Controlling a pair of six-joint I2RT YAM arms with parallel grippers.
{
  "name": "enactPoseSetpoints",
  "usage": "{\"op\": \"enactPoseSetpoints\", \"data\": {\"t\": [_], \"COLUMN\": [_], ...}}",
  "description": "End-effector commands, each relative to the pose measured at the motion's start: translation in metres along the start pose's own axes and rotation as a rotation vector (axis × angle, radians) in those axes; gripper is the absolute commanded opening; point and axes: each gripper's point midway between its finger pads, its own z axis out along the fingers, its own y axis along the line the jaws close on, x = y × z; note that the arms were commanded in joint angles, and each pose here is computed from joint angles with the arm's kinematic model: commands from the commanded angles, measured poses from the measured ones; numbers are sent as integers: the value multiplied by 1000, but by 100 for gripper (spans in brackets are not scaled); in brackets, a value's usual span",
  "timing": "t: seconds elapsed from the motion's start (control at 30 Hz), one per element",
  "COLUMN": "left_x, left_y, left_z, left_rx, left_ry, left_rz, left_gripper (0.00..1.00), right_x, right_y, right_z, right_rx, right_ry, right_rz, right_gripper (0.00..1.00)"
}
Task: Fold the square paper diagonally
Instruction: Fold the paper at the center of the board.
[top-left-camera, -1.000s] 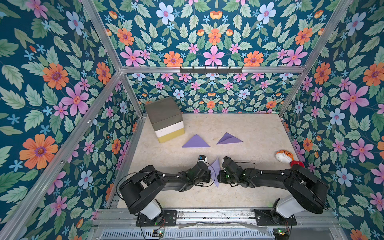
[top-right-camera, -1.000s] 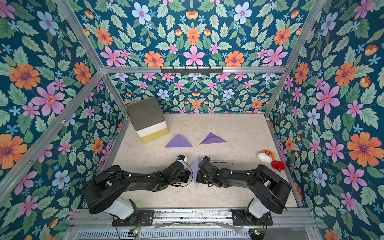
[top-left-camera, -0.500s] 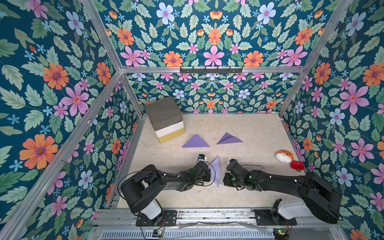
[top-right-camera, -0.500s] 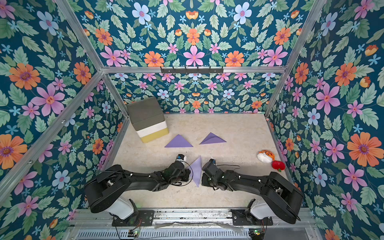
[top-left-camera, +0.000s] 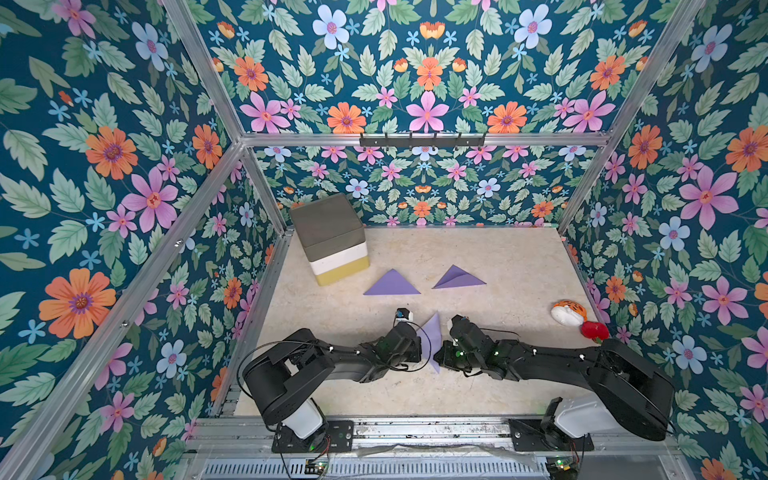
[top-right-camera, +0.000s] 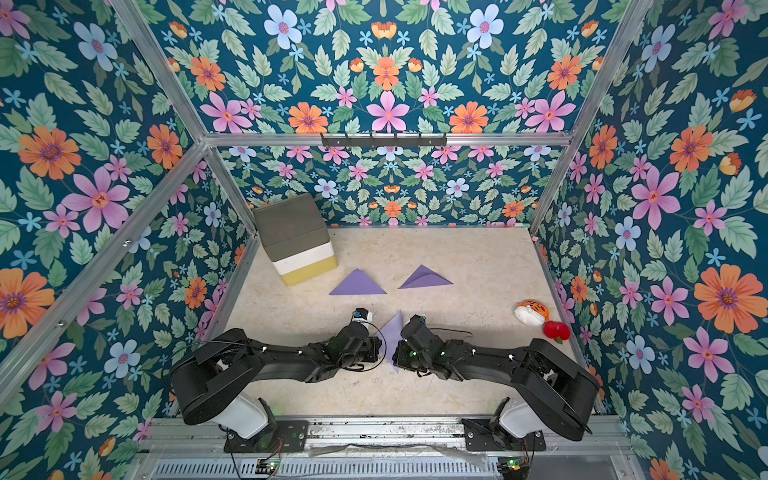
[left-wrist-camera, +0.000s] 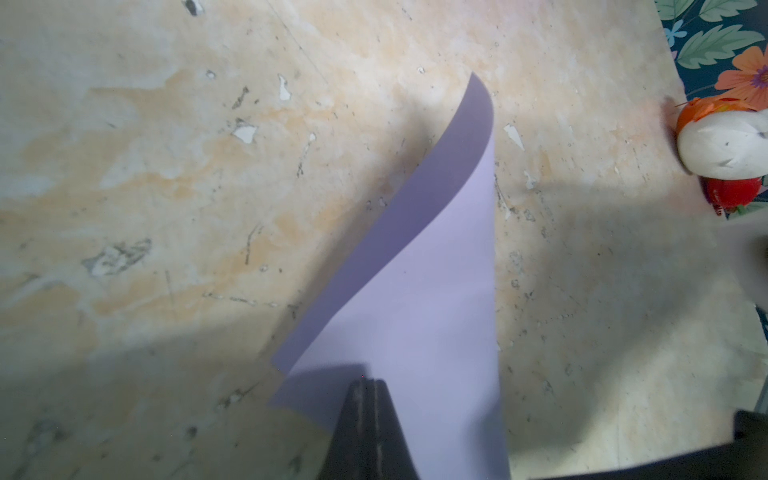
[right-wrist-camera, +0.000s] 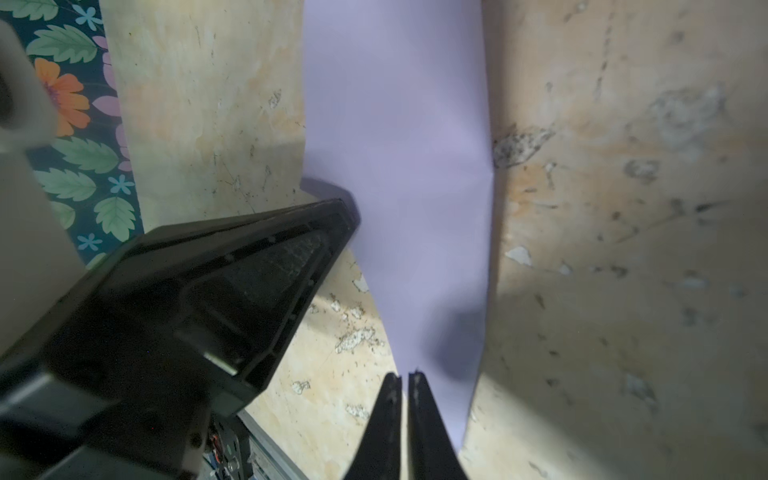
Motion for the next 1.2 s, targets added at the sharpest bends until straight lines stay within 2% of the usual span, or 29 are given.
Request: {"op": "enactPoseSetpoints", "data": {"t": [0.0, 0.4, 0.63, 0.73, 1.03, 1.17], "left_x": [49, 51, 52, 52, 53, 53], "left_y": [49, 63, 70, 68, 62, 63], "left_z": [-6, -8, -9, -8, -6, -6], "left_rx": [-183, -253, -286, -274, -245, -249], "left_ry": [189, 180, 176, 174, 182, 183], "left_rz": [14, -3, -10, -12, -14, -17], "left_gripper": [0, 0, 0, 0, 0, 0], "right_x": [0, 29, 35, 27, -2, -1], "right_y": [6, -50, -66, -54, 15, 18], "right_z": [3, 0, -19, -27, -28, -13], "right_rx": [-29, 156, 223, 189, -65, -58], "right_ry": [7, 65, 51, 12, -61, -25], "right_rz": [8, 37, 27, 13, 28, 31], "right_gripper": [11, 9, 9, 10, 10, 9]}}
